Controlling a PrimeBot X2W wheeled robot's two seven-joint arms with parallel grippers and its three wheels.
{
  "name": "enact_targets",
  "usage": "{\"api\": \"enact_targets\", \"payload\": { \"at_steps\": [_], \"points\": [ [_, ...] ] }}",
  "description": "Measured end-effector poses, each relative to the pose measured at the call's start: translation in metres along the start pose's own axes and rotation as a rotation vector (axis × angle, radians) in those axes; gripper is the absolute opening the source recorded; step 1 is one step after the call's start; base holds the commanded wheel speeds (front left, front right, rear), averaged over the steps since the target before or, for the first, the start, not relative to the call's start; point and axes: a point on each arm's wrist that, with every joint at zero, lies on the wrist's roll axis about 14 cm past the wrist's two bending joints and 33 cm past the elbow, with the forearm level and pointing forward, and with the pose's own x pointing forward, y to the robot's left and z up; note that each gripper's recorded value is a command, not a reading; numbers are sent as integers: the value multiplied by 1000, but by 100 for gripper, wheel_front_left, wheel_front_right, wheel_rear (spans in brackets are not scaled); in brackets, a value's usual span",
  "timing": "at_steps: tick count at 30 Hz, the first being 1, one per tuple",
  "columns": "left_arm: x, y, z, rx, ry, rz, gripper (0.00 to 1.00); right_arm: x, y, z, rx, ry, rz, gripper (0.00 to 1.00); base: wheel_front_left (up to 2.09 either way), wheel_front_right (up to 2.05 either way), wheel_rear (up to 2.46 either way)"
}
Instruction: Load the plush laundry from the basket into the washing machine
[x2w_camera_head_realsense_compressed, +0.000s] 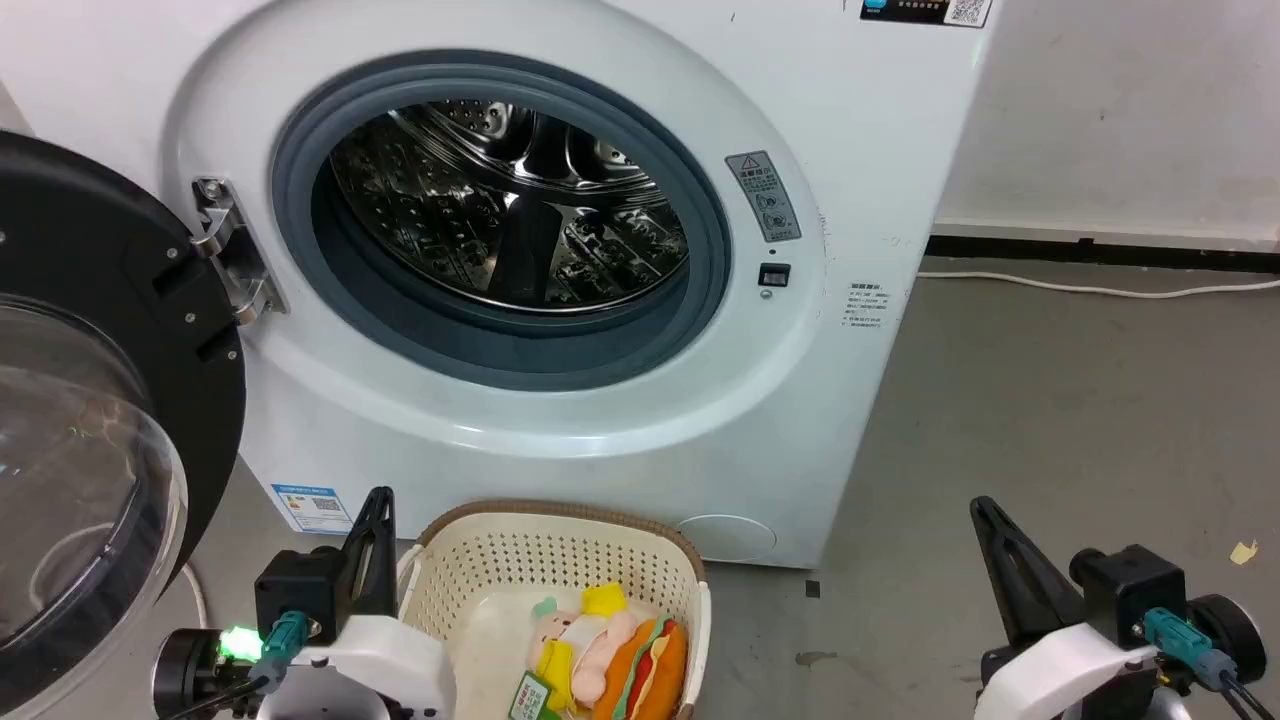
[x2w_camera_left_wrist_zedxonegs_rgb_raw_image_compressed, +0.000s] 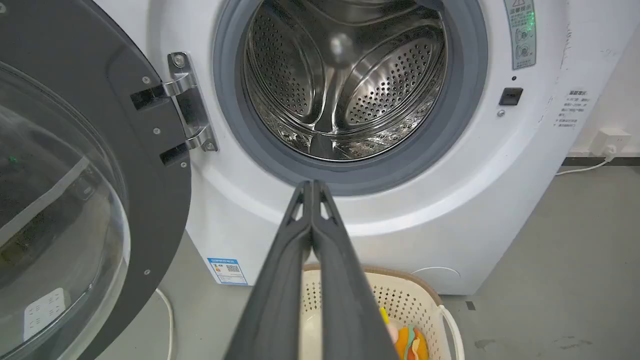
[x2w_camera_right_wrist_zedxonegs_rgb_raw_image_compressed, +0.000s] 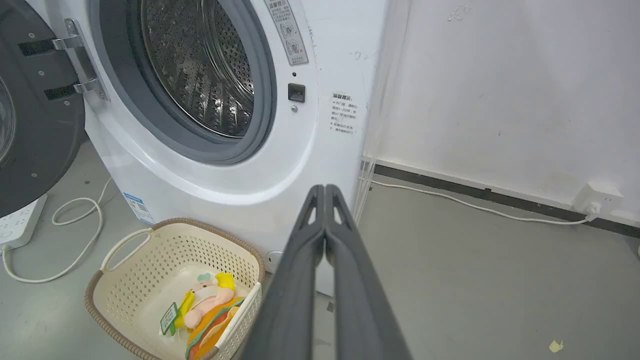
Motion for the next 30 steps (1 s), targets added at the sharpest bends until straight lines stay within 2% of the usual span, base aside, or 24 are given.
{"api": "enact_targets", "payload": {
  "at_steps": [30],
  "points": [
    [0, 0, 0, 0, 0, 0, 0, 0, 0, 0, 0, 0, 0, 0, 0, 0, 0]
  ]
}}
